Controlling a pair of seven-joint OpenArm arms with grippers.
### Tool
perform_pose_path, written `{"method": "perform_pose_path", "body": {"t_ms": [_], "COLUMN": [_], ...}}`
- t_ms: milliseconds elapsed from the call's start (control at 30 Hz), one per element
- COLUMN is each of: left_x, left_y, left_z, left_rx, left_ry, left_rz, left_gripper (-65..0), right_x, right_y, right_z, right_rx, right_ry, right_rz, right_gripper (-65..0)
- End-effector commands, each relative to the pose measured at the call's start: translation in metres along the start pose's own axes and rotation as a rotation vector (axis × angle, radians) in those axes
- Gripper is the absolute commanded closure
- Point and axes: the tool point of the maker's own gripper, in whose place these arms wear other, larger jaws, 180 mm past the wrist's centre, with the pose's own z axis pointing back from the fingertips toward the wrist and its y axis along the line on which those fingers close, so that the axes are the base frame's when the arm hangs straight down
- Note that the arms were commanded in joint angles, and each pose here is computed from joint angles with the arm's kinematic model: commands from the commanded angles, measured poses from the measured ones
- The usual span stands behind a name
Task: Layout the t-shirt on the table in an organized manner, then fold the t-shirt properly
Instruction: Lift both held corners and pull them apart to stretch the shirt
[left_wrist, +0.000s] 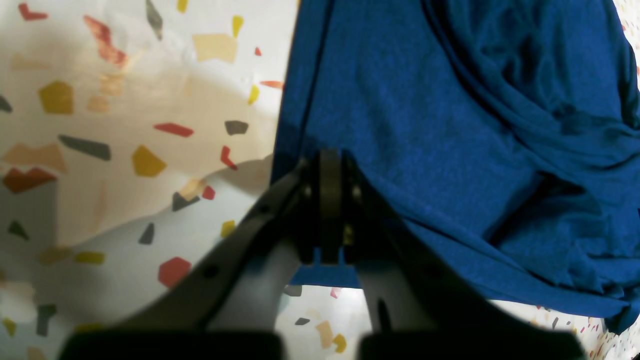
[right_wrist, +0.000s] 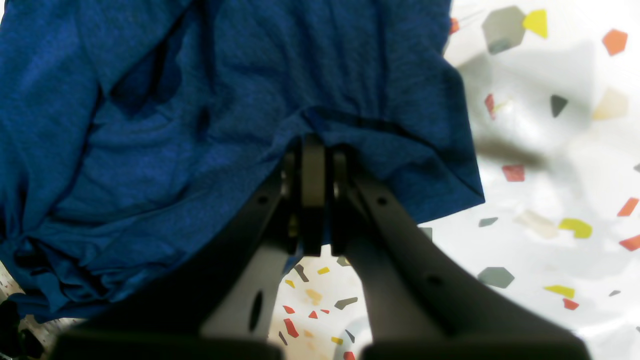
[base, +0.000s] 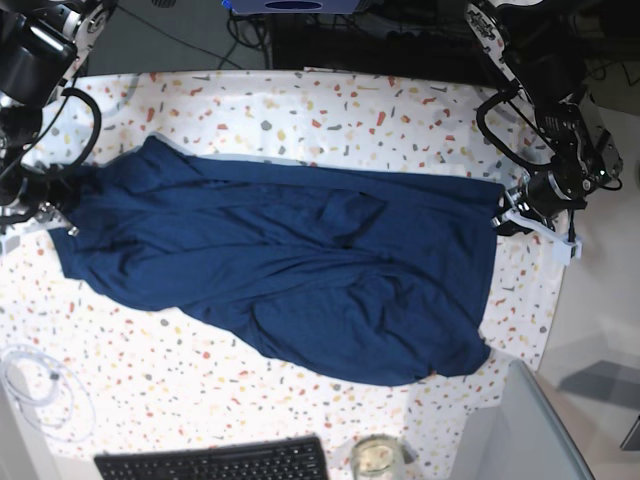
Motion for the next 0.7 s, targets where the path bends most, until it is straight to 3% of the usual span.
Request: {"method": "perform_pose_path", "body": {"t_ms": [0, 200, 400, 500, 667], "left_x": [0.020, 0.021, 0.021, 0.031, 0.028], "left_y": [-0.001, -0.002, -0.001, -0.002, 0.009], "left_z": [0.004, 0.003, 0.004, 0.003, -0.005], "left_rx": [-0.005, -0.006, -0.004, -0.003, 0.028], "left_ry": [-0.053, -0.056, -0.059, -0.103, -0.116], "left_rz": [-0.009, -0.008, -0.008, -0.006, 0.083], "left_gripper": [0.0, 0.0, 0.0, 0.0, 0.0], "right_x": [0.022, 0.026, 0.022, 0.025, 0.027], "right_y": [0.002, 0.005, 0.026, 0.029, 0.027], "right_z": [0.009, 0.010, 0.003, 0.003, 0.002], "right_rx": [0.003, 0.008, 0.021, 0.025, 0.023], "right_ry": [-0.062, -0.069, -0.045, -0.068, -0.076], "right_rz": [0.012, 0.017, 0.098, 0.100, 0.099], "right_gripper": [-0.3, -0.2, -0.2, -0.2, -0.2]}}
